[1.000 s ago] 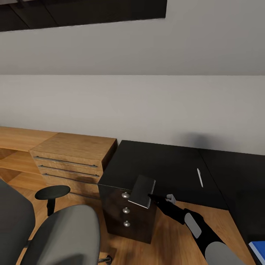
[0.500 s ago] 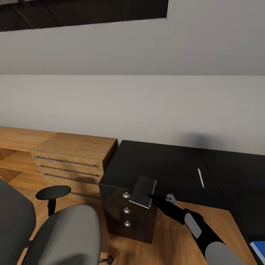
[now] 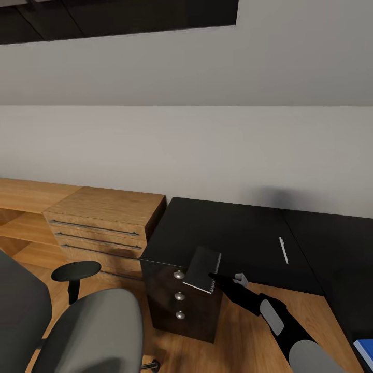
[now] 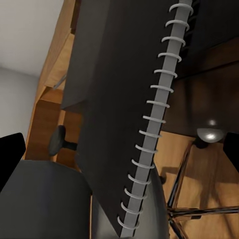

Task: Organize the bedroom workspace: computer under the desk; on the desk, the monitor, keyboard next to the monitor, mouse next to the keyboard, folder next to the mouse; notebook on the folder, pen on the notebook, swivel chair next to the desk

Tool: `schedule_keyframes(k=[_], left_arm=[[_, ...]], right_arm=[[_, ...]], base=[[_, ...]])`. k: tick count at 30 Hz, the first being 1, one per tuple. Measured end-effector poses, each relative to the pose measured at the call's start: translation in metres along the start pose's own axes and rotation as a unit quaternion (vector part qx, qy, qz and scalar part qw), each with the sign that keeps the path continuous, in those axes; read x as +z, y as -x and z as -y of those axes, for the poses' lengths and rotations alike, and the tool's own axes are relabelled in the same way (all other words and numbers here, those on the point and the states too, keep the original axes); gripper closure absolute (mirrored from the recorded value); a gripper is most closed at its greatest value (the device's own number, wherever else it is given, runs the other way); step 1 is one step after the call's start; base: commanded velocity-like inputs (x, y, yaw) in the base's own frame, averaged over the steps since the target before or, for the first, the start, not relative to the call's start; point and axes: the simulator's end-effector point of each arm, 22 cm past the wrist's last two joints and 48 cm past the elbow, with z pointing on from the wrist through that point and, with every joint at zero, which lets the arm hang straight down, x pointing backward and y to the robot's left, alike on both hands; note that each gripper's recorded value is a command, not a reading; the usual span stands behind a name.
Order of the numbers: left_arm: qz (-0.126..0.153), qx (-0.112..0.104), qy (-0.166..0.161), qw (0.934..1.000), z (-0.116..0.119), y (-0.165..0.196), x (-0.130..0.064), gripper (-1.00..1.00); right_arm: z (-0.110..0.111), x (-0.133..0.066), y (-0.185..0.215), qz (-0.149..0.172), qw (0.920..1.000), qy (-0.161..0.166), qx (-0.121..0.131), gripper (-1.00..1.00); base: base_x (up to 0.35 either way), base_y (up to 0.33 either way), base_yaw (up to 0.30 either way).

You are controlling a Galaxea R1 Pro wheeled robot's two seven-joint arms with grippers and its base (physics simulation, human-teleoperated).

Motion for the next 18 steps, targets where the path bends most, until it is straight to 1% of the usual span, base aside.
schedule_keyframes(k=[4,11,13,15,18], left_arm=[[0.001,-0.001,0.001,1.0000,0.000,0.000,0.000,-1.00],[0.001,-0.001,0.001,1.0000,-0.001,0.000,0.000,-1.00],[0.001,-0.001,0.001,1.0000,-0.001,0.000,0.000,-1.00],[0.001,-0.001,0.002,1.0000,-0.001,0.000,0.000,-1.00],[0.001,-0.001,0.001,1.0000,-0.001,0.000,0.000,-1.00]], right_arm=[[0.001,0.000,0.000,-0.001,1.0000,-0.001,0.002,-1.00],[0.003,-0.003,0.005,0.009,0.9999,-0.002,0.015,-1.00],[0.004,-0.004,0.005,0.009,0.9997,-0.002,0.021,-1.00],[0.008,-0.006,0.003,0.006,0.9992,-0.004,0.038,-1.00],[0.012,-0.009,0.003,0.008,0.9986,-0.005,0.053,-1.00]], base=[[0.000,0.000,0.000],[0.000,0.000,0.000],[0.000,0.000,0.000],[0.000,0.000,0.000],[0.000,0.000,0.000]])
